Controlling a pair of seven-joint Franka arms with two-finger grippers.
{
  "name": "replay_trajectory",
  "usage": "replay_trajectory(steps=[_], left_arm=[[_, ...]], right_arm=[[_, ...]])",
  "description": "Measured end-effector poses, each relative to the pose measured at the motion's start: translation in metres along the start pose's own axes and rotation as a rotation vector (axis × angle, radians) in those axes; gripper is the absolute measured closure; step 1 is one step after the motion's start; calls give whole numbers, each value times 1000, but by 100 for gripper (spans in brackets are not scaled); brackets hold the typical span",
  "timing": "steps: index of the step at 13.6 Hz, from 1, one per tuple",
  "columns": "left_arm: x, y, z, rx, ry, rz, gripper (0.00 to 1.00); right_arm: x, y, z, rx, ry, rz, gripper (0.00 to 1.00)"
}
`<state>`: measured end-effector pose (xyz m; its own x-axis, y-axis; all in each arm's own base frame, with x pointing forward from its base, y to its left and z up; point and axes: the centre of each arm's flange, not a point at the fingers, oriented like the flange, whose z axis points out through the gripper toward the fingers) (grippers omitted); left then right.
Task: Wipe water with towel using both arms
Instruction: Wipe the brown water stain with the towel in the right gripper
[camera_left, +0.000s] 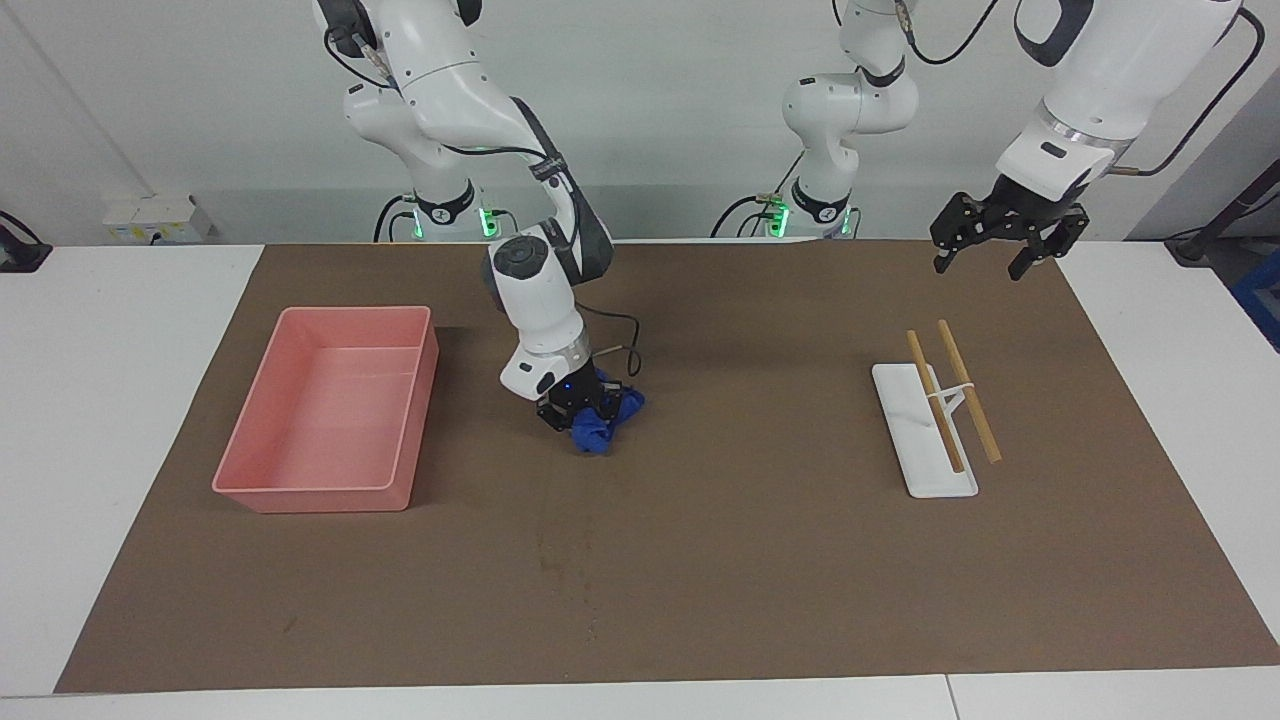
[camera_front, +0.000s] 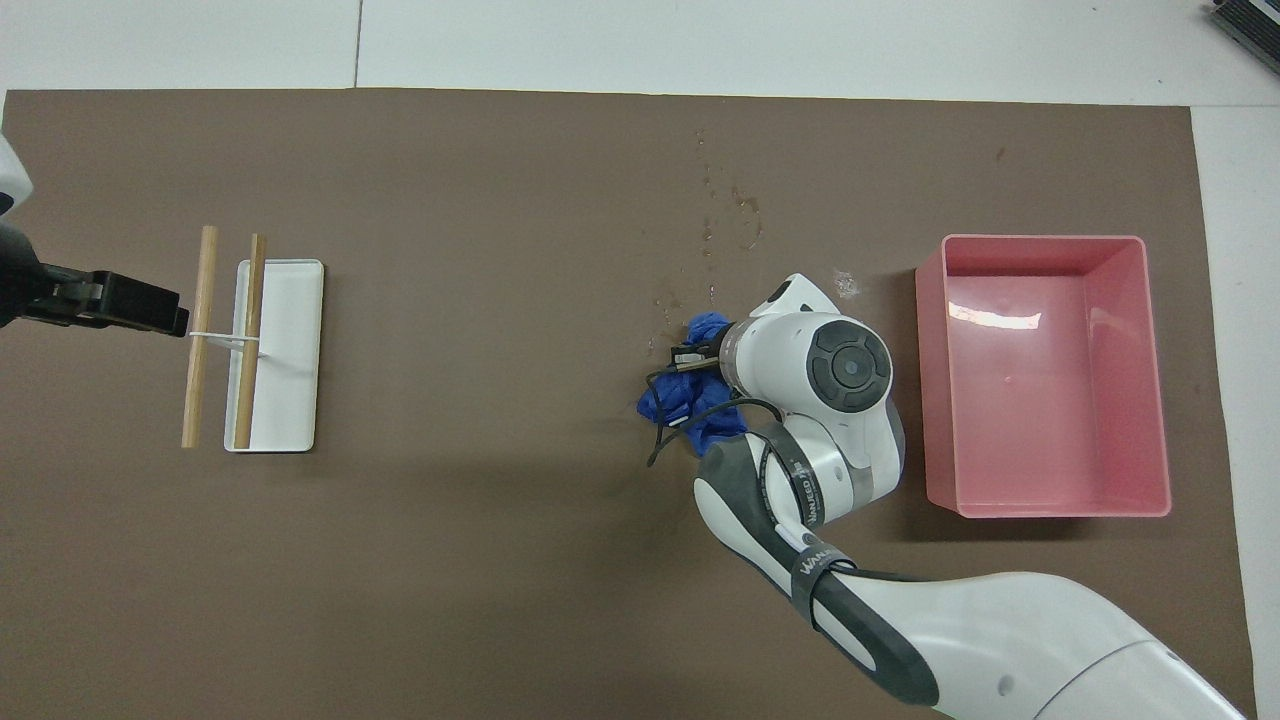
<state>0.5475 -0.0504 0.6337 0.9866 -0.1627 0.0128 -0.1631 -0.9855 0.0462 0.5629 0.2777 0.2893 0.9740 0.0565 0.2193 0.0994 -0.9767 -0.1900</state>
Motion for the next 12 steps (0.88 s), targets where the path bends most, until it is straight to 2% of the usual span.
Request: replay_trajectory(steps=[4,7,12], left_arm=[[-2,-2,2,21,-17,0,0],[-3,-3,3,25,-29,0,0],[-6,-3,0,46,-30,1,0]], right_arm=[[16,2,3,9,25,13,76],[25,3,8,26,87,16,76],[41,8,11,36,150,-50,76]])
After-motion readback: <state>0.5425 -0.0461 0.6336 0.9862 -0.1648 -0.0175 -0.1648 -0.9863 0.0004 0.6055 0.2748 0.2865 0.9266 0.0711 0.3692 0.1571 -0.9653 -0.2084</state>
